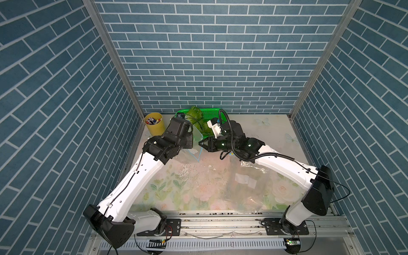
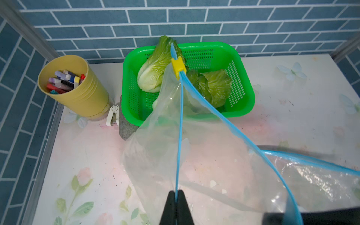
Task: Put the chinese cabbages into a zipper bag and zip it
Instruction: Open the zipper of the food storage bag at the center of the board.
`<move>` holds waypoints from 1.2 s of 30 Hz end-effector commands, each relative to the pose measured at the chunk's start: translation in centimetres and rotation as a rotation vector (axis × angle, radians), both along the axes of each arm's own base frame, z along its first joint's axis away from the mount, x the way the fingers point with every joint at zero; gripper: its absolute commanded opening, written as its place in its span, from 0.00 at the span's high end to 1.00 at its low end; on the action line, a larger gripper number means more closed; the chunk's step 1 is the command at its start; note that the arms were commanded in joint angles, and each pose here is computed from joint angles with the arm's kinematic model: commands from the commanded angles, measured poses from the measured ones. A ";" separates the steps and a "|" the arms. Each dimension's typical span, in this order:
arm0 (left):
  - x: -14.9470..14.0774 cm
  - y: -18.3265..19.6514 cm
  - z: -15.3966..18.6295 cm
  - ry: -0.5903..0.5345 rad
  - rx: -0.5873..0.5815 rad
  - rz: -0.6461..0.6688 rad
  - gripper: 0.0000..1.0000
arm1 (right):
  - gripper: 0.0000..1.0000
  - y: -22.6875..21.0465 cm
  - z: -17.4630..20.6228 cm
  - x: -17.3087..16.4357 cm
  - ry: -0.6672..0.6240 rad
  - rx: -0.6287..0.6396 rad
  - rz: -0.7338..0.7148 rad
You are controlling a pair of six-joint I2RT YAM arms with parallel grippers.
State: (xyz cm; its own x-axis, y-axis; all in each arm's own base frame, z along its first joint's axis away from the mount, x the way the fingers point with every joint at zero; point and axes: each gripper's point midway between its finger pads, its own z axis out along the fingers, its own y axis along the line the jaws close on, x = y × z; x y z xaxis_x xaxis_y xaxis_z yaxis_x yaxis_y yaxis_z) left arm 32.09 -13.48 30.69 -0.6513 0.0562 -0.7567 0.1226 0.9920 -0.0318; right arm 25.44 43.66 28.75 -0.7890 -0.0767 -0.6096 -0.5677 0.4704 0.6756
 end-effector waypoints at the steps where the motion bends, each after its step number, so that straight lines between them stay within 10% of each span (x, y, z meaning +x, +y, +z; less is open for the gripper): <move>1: -0.7 -0.9 -1.1 0.054 0.039 -0.113 1.00 | 0.82 0.9 -1.7 -0.8 0.091 0.001 0.036; 12: -0.2 -3.6 -4.5 0.124 -0.026 -0.170 1.00 | 0.55 -2.4 -4.2 0.2 0.134 -0.131 0.006; 36: -0.1 -1.5 -4.1 0.093 0.054 -0.071 1.00 | 0.80 -3.4 -9.3 4.6 0.124 -0.293 -0.009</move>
